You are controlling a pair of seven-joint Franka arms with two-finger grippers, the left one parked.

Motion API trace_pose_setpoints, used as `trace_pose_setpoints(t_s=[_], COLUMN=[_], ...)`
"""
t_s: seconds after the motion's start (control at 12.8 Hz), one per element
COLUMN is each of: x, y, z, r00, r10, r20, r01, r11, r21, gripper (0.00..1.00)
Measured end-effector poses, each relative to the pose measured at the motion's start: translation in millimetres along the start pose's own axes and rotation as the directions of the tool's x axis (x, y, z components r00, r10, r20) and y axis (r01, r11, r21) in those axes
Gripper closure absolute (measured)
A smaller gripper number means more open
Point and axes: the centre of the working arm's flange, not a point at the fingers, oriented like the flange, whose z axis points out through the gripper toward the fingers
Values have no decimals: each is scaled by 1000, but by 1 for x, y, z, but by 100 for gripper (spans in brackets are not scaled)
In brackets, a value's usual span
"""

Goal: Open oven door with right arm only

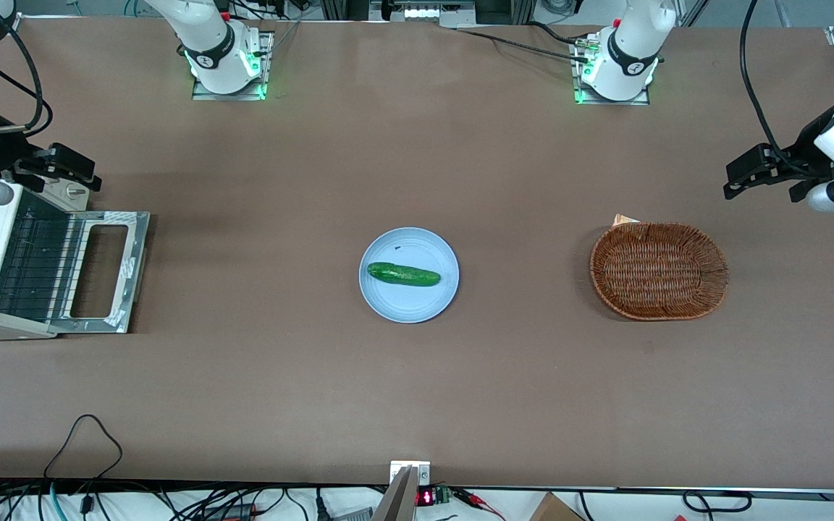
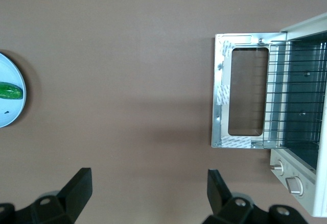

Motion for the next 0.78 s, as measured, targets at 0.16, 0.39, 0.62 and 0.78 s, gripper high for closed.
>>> trace_pose_setpoints(t_s=[0.16,0.39,0.62,0.78], x=[0,1,2,2], y=[1,5,5,5], z=[0,2,3,2], r00=[1000,1000,1000,1000], r10=[-2,-1,-1,-1], r20=[1,4,6,5], r01=[2,1,1,1], r11=[1000,999,999,999], r21=[-11,-33,-34,-35], gripper=[0,0,0,0])
